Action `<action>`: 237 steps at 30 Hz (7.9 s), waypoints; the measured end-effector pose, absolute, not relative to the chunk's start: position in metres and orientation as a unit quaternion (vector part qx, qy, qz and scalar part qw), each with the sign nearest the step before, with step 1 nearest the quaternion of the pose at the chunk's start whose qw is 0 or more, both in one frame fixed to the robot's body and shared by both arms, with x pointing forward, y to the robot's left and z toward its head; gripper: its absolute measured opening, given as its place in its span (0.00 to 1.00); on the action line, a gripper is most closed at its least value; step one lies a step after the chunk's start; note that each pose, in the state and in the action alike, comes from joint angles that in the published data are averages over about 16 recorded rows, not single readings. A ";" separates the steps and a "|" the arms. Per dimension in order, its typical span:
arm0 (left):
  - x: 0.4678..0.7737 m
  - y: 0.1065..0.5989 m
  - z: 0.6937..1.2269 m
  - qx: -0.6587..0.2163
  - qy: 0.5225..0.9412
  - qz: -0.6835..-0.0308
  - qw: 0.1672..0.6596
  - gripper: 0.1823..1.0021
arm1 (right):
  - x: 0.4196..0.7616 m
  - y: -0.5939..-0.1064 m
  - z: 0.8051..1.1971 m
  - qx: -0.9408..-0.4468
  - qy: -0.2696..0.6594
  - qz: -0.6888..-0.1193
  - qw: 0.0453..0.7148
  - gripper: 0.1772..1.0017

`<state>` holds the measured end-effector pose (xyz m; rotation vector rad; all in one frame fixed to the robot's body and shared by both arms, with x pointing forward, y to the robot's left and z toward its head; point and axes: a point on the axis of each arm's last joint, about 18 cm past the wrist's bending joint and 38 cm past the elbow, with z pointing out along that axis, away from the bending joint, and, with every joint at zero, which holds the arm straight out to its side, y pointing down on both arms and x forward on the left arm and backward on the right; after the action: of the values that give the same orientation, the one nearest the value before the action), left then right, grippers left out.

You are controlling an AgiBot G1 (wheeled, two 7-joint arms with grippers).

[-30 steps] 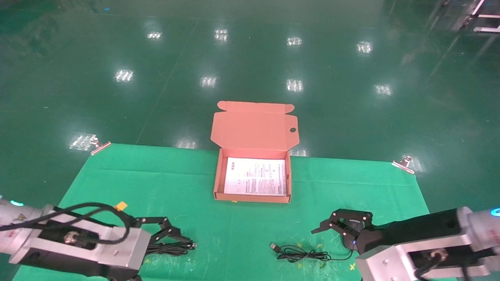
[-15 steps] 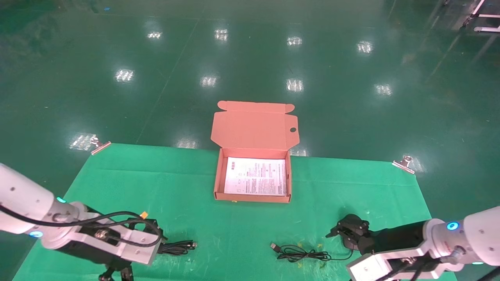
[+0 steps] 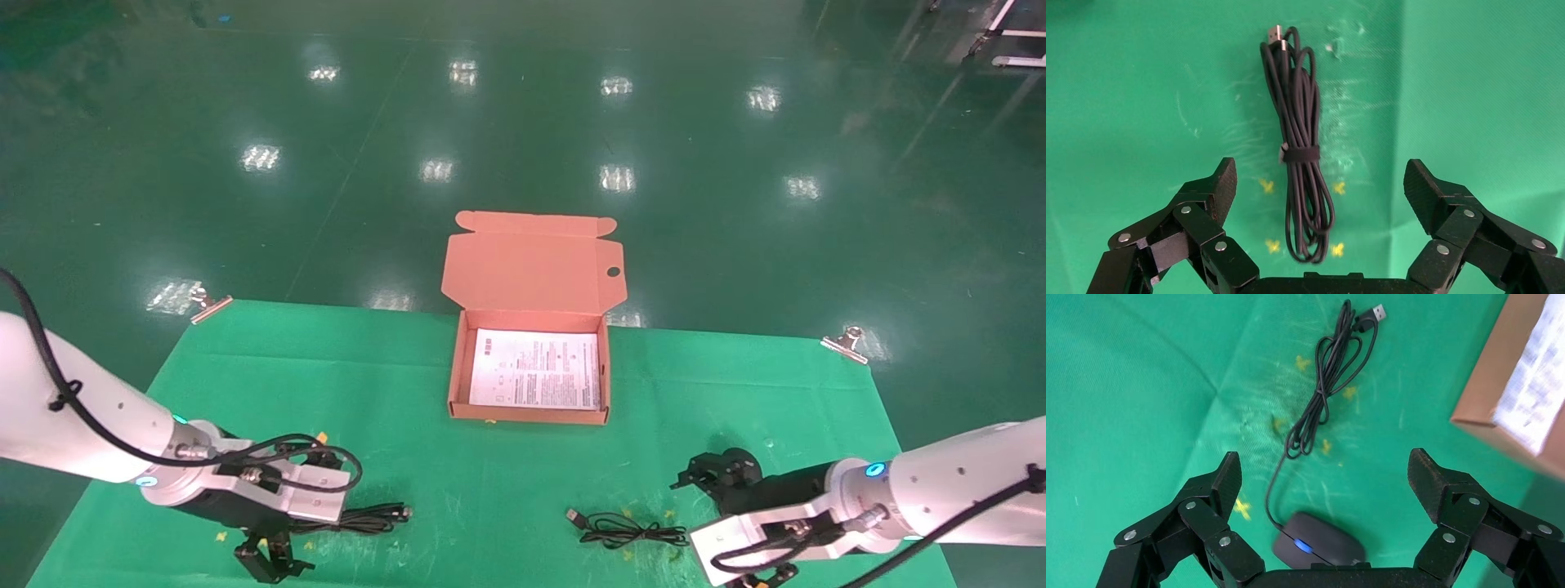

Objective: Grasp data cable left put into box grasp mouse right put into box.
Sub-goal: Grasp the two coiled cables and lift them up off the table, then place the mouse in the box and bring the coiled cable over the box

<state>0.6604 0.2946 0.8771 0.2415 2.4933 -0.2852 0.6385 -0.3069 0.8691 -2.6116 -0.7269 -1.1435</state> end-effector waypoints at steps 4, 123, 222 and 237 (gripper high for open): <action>0.673 0.296 0.869 0.071 0.942 -0.108 0.309 1.00 | 0.650 -0.302 0.861 -0.888 -0.226 -0.383 0.115 1.00; 0.703 0.272 1.052 0.079 0.825 -0.118 0.547 0.09 | 0.693 -0.290 1.091 -0.714 -0.121 -0.624 0.292 0.03; 0.687 0.299 1.043 0.010 0.819 -0.070 0.569 0.08 | 0.764 -0.174 0.952 -0.781 -0.025 -0.510 0.359 0.03; 0.688 0.294 1.041 0.014 0.820 -0.073 0.568 0.08 | 0.765 -0.181 0.943 -0.791 -0.011 -0.502 0.349 0.03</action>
<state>0.6885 0.2945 1.0408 0.0329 1.9257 -0.1724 0.7648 -0.1806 0.9428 -2.0489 -0.0289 -1.3019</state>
